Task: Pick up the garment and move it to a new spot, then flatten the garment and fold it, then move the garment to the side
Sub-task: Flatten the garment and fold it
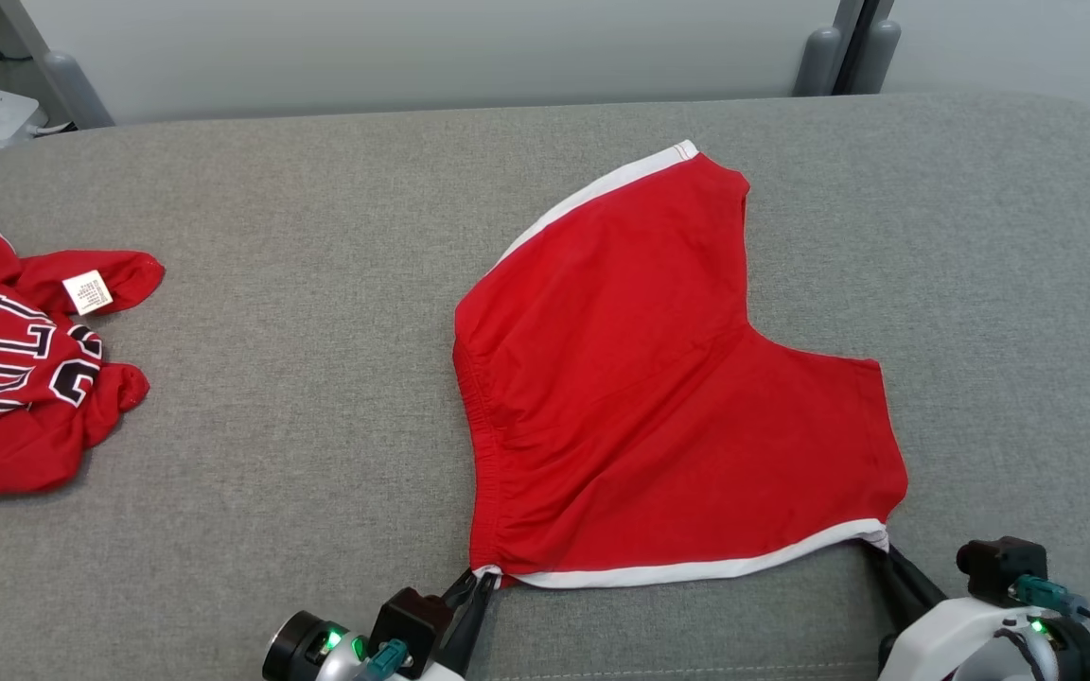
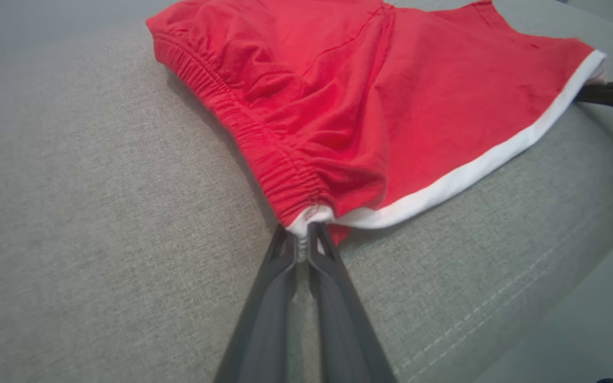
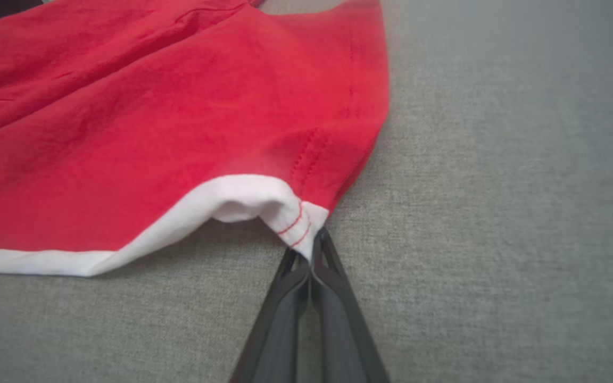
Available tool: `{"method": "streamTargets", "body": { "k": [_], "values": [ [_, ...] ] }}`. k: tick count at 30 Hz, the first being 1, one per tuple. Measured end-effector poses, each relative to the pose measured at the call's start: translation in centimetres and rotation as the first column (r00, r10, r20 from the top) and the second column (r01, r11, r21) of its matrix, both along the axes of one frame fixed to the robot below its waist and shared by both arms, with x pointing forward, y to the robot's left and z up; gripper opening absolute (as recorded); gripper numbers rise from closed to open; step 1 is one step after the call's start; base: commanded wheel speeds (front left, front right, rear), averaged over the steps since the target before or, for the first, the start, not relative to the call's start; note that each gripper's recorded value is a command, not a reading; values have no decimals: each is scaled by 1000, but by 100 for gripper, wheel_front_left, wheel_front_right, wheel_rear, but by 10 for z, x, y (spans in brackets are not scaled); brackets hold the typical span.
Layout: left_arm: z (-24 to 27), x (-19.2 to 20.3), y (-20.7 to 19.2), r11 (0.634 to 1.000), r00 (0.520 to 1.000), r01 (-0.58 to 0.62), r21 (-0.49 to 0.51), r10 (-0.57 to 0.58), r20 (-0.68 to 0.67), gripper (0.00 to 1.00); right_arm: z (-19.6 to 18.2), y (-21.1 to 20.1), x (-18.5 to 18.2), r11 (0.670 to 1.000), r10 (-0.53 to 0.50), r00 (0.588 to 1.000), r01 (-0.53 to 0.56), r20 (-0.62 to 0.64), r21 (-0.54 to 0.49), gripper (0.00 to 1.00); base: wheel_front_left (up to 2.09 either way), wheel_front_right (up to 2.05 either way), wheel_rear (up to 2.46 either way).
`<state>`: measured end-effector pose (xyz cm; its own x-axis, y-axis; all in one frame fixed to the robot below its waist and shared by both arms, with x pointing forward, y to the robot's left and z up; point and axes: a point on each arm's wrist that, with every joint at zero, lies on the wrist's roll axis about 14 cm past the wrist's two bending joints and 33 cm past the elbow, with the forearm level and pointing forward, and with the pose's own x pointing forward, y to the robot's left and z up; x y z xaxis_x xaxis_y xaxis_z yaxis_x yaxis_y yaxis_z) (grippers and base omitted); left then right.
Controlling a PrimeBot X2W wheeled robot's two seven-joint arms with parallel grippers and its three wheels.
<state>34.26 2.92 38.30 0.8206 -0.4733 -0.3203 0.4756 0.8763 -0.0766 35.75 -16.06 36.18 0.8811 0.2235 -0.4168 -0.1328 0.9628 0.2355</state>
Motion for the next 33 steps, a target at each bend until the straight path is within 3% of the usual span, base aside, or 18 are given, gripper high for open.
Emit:
{"method": "streamTargets", "body": {
  "k": [9, 22, 26, 33],
  "values": [
    [14, 0, -6, 998, 997, 69, 3, -69, 36, 0, 41, -50, 4, 995, -85, 985, 93, 148, -46, 0, 0, 0, 0],
    [50, -49, -37, 960, 958, 277, -50, -279, -59, 0, 77, -100, -41, 975, -167, 948, 200, 270, -99, 0, 0, 0, 0],
    [61, -60, -35, 954, 950, 295, -61, -299, -85, 0, 74, -104, -58, 971, -171, 957, 204, 236, -123, 0, 0, 0, 0],
    [91, -50, -41, 942, 967, 199, -271, -234, -103, 0, 81, -104, -42, 968, -184, 957, 216, 224, -125, 0, 0, 0, 0]
  ]
}}
